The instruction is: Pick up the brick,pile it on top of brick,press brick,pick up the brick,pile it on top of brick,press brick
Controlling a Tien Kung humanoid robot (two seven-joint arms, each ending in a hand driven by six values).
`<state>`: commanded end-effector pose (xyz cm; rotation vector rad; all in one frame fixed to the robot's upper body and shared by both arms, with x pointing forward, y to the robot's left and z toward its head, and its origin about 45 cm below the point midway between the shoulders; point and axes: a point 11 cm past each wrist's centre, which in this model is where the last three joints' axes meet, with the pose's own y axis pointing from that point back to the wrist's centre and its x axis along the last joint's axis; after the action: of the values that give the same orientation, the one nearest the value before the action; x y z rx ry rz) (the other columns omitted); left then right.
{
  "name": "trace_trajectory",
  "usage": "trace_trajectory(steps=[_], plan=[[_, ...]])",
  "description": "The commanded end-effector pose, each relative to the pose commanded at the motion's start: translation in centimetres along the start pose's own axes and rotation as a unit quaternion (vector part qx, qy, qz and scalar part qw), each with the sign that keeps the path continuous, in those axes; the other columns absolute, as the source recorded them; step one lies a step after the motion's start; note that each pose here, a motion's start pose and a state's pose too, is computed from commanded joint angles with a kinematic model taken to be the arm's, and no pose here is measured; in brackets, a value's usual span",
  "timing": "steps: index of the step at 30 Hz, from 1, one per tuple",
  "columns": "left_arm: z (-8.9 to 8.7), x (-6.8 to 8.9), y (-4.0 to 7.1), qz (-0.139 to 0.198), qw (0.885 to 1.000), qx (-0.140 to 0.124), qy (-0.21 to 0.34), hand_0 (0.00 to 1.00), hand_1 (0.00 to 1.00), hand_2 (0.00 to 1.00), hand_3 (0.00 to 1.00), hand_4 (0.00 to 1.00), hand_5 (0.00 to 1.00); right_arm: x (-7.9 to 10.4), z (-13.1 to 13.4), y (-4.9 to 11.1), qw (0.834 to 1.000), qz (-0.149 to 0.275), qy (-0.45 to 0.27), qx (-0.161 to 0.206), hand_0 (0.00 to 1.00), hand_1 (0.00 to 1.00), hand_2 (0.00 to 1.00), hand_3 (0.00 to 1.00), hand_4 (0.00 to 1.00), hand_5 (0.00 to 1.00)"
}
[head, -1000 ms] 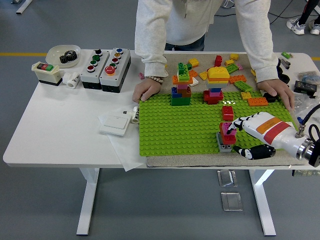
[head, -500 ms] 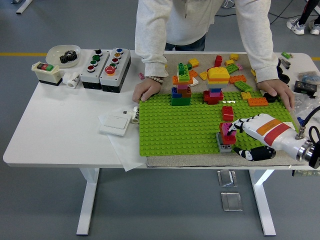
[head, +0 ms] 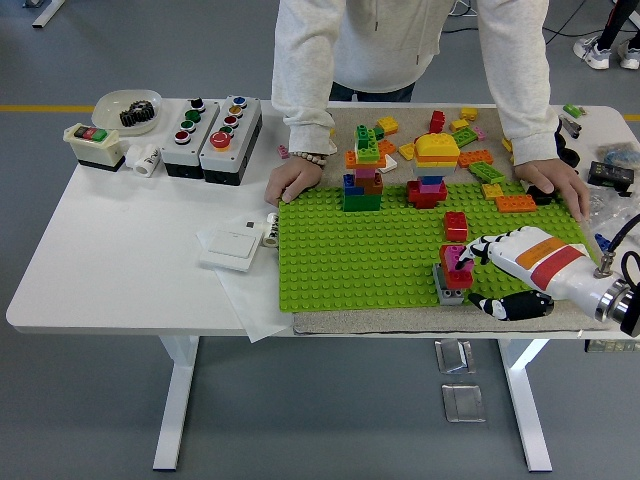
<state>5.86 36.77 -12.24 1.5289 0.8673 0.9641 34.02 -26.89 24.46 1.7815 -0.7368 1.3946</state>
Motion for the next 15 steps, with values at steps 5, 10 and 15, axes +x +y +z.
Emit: trace_trajectory(steps=[5, 10, 15], plan=[[0.06, 0.03, 0.01, 0.000, 1.000, -0.001, 0.000, 0.792, 0.696, 0.595, 0.535, 0.521, 0.506, 0.80, 0.05, 0.06, 1.000, 0.017, -0.003, 0.002, 0.546, 0.581, 0.740, 0.669, 0.654, 0.313], [0.13, 0.04, 0.02, 0.000, 1.000, -0.001, 0.000, 0.791, 0.695, 0.594, 0.535, 0.523, 0.507, 0.84, 0.29, 0.09, 1.000, 0.016, -0.001, -0.002, 0.548, 0.580, 0.734, 0.667, 0.655, 0.315], [0.17, 0.04, 0.03, 0.000, 1.000, -0.002, 0.001, 0.788, 0.694, 0.595, 0.535, 0.521, 0.506, 0.40, 0.58, 0.17, 1.000, 0.008, 0.000, -0.008, 0.549, 0.581, 0.734, 0.667, 0.657, 0.316]])
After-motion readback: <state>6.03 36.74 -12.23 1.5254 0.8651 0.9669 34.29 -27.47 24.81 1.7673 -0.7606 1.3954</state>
